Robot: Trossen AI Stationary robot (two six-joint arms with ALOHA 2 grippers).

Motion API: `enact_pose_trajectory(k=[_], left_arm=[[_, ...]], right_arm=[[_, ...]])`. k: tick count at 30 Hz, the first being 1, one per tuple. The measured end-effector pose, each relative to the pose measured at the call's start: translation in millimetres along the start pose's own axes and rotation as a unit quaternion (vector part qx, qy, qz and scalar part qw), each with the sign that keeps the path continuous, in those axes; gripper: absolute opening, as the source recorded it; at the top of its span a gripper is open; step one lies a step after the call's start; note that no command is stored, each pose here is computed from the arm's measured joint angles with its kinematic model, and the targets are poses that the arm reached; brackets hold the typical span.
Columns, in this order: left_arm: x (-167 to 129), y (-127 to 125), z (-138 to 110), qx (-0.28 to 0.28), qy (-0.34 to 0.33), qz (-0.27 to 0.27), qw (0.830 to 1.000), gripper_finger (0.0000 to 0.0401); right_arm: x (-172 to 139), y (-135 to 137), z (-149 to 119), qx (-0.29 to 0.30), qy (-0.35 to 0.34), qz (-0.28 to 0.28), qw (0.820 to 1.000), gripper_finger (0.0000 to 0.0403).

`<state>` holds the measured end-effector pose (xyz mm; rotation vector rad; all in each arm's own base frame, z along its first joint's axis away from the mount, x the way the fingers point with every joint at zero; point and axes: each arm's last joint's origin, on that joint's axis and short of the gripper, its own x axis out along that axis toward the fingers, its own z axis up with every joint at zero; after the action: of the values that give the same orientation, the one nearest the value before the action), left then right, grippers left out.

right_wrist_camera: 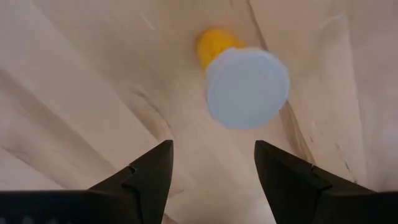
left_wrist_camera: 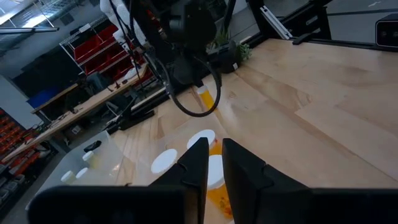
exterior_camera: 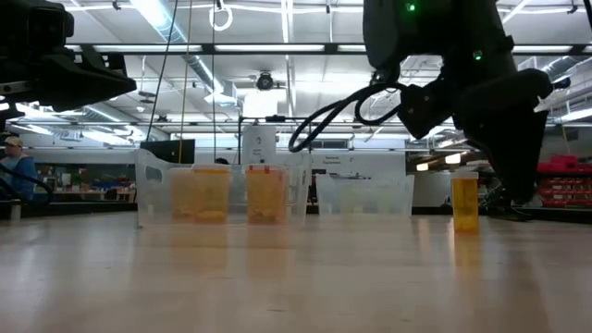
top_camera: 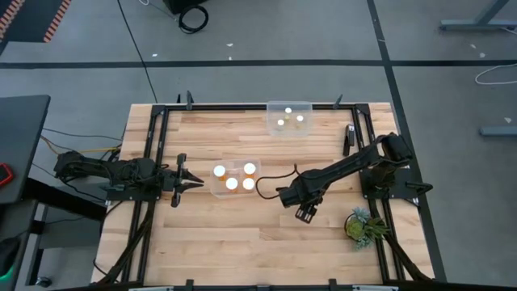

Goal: Pick and place medicine bottles into bin by pill shape (circle, oval)
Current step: Put the small orange pill bottle into the top transparent bin

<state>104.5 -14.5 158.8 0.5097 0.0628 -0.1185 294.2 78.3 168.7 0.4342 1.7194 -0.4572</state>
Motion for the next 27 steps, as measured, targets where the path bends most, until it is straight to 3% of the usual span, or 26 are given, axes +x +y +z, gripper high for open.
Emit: enact_pose_trajectory(k=[13, 27], left_arm=[[0.0, 0.0, -0.1, 0.000, 0.000, 0.000, 1.000, 0.0051], [0.0, 0.0, 0.0, 0.000, 0.000, 0.000, 1.000, 0.0057]], right_arm=[[-2.1, -16.3, 21.1, 0.006, -0.023, 0.009, 1.000, 0.0201], [-2.9, -18.1, 27.7, 0.000, -0.038, 0.023, 0.999, 0.0200]])
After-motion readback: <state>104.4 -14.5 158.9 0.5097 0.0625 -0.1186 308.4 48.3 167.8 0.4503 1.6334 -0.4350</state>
